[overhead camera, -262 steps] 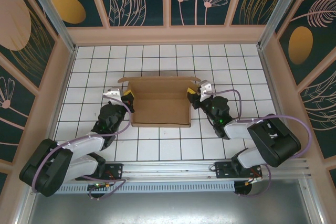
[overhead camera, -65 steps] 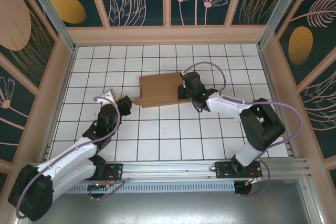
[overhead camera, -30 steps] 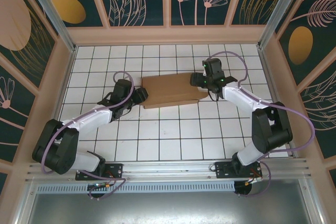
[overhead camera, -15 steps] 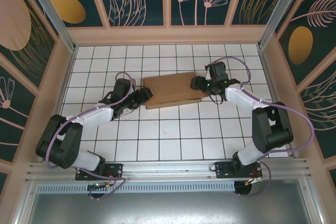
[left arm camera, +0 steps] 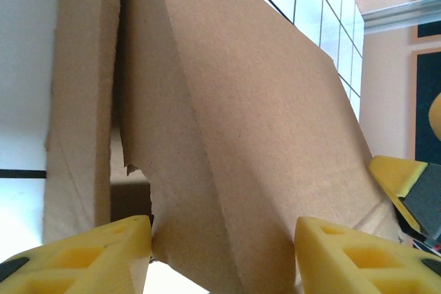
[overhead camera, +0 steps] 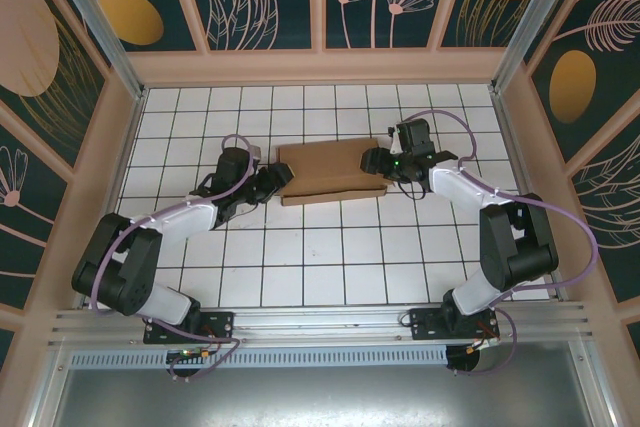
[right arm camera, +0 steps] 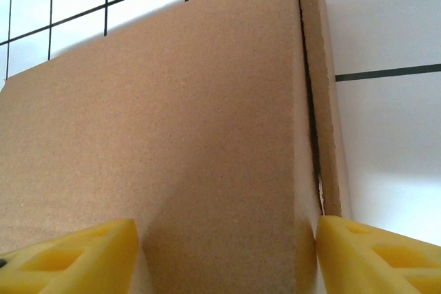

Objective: Fold the paper box

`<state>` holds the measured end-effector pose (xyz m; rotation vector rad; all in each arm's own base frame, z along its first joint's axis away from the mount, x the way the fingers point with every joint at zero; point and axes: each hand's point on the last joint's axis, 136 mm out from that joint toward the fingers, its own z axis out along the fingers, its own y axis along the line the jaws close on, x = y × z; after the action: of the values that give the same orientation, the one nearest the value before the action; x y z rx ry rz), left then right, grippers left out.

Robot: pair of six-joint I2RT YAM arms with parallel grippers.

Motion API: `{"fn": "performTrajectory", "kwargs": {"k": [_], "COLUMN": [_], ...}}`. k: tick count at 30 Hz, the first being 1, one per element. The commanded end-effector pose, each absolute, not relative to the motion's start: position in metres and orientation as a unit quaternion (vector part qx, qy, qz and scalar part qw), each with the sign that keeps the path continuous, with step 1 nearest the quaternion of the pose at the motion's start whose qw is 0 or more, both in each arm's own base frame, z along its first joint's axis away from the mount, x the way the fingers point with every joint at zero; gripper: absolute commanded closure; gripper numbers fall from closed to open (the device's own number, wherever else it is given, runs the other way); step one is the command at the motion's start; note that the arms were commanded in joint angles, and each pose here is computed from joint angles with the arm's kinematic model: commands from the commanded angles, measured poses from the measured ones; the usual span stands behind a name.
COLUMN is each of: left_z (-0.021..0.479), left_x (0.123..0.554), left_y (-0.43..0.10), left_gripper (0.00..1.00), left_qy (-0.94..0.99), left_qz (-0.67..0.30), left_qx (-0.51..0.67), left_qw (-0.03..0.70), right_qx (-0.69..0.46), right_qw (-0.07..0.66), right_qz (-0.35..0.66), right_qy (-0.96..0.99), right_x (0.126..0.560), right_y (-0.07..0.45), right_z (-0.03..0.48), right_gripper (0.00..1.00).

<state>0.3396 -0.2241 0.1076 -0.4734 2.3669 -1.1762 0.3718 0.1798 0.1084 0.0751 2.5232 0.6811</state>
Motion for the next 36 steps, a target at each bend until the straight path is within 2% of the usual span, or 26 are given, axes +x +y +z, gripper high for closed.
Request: {"fn": "performTrajectory", "kwargs": {"k": [1, 10, 20, 28, 33, 36], "left_z": [0.117, 0.099, 0.067, 0.09, 0.112, 0.117], "left_x": [0.337, 0.33, 0.313, 0.317, 0.318, 0.32], "left_y": [-0.235, -0.229, -0.206, -0.193, -0.178, -0.17], "left_gripper": [0.45, 0.52, 0.6, 0.48, 0.46, 0.46], "left_qy": [0.839, 0.849, 0.881, 0.89, 0.894, 0.895], "left_qz": [-0.471, -0.454, -0.385, -0.35, -0.315, -0.293], "left_qx": [-0.162, -0.171, -0.181, -0.16, -0.148, -0.143], "left_qw": [0.217, 0.209, 0.205, 0.245, 0.284, 0.304], "right_qx": [0.028, 0.02, 0.017, 0.006, 0.004, 0.003], "right_qw": [0.245, 0.242, 0.266, 0.284, 0.294, 0.292], "right_qz": [0.265, 0.242, 0.16, 0.123, 0.143, 0.148], "right_qy": [0.932, 0.939, 0.95, 0.951, 0.945, 0.945], "right_x": [0.368, 0.361, 0.351, 0.351, 0.352, 0.35], "right_y": [0.185, 0.184, 0.157, 0.153, 0.159, 0.161], "right_z": [0.1, 0.09, 0.074, 0.079, 0.091, 0.092], "right_gripper": [0.32, 0.47, 0.56, 0.57, 0.56, 0.52]}}
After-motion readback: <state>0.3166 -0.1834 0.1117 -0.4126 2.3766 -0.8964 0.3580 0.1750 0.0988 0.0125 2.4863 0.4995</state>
